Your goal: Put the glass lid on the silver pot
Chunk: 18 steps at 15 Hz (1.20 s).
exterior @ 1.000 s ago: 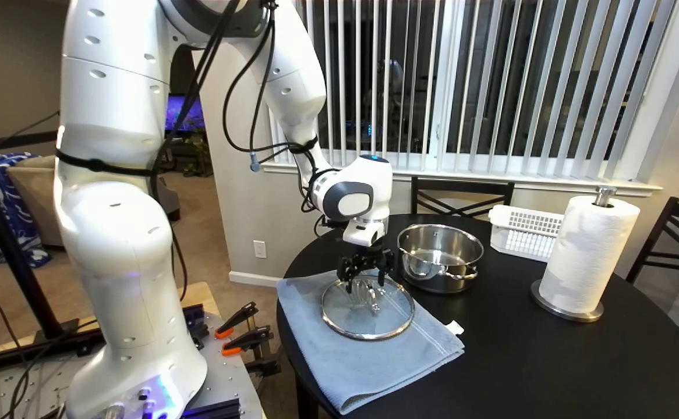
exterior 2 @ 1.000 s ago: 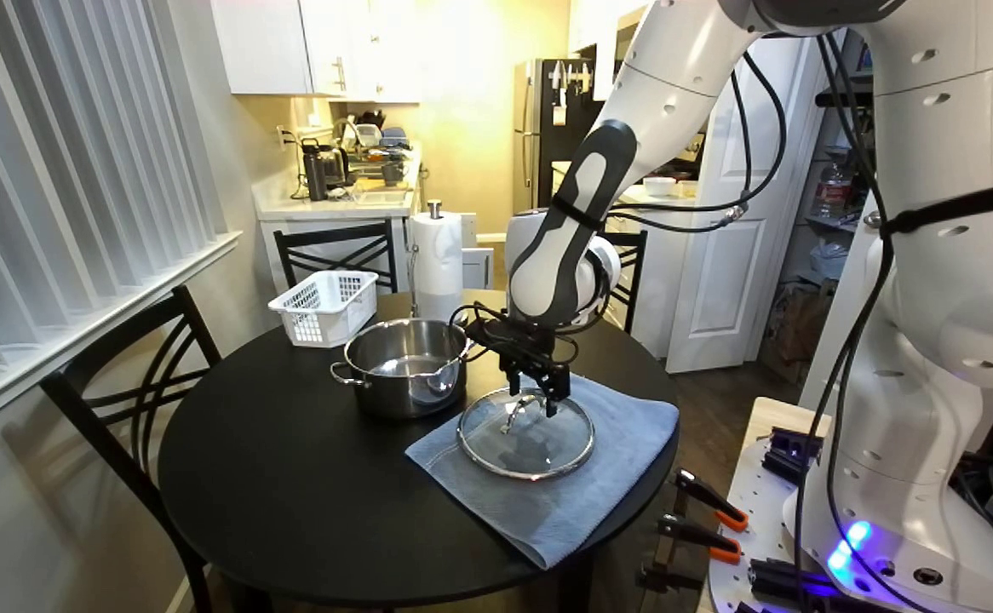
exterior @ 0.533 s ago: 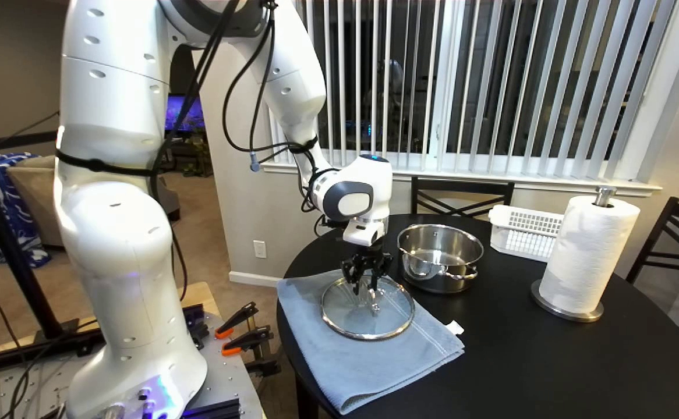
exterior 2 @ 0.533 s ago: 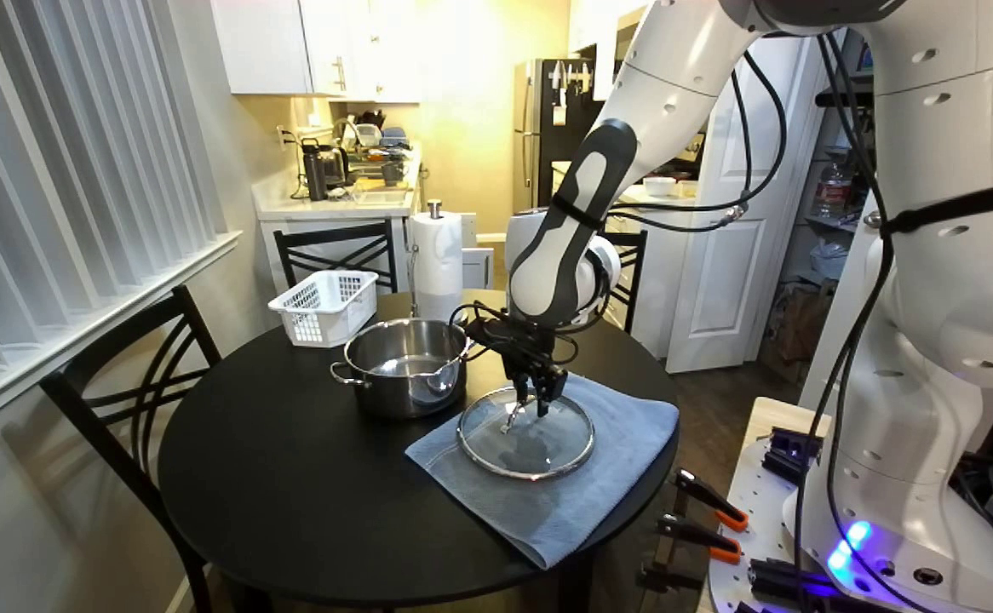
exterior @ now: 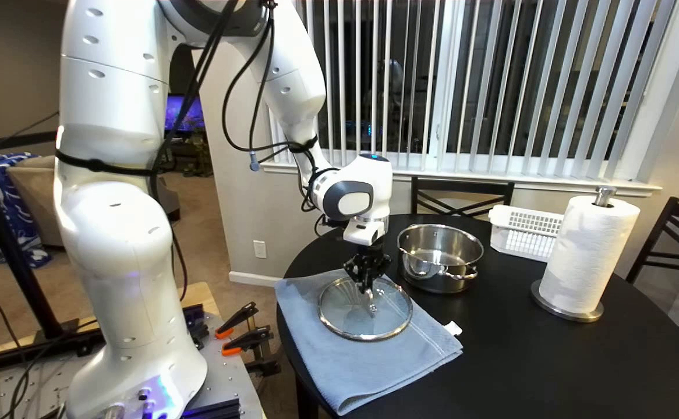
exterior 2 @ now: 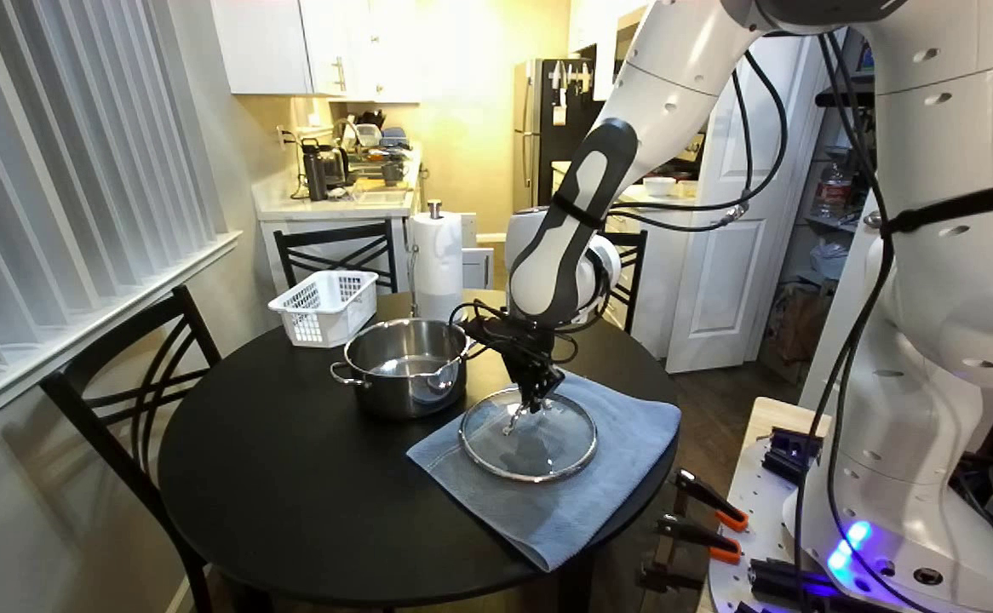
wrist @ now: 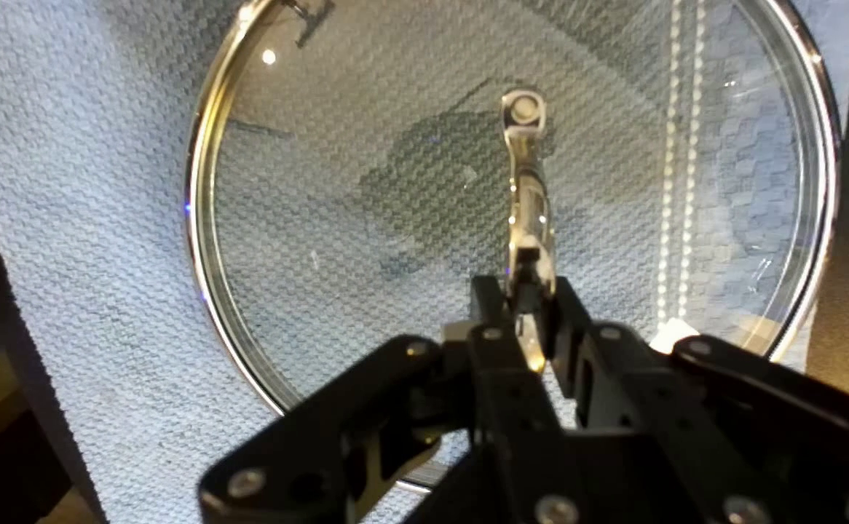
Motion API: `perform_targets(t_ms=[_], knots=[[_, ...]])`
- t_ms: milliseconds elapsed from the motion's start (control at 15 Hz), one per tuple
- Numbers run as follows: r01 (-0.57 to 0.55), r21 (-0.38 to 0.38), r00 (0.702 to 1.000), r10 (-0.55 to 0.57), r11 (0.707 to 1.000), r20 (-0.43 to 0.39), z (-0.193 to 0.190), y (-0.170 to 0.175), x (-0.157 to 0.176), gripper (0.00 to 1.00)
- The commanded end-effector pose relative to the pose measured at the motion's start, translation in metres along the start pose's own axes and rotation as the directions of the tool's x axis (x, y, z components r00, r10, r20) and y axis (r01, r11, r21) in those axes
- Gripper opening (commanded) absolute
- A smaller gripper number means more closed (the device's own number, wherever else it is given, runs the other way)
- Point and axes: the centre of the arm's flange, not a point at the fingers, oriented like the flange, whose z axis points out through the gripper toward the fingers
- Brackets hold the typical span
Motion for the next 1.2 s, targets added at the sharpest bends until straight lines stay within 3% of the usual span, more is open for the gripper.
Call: perform_targets(t_ms=[0, 867, 1133], knots=[[-0.013, 0.017, 1.0, 0.013, 1.0, -0.004, -0.011, 0.017, 0.0, 0.07], [-0.012, 0.081, 1.0, 0.014, 0.997, -0.027, -0.061, 0.033, -0.005, 0.07], [-0.003, 0.136, 0.999, 0.008, 0.991, -0.035, -0.091, 0.028, -0.015, 0.07]])
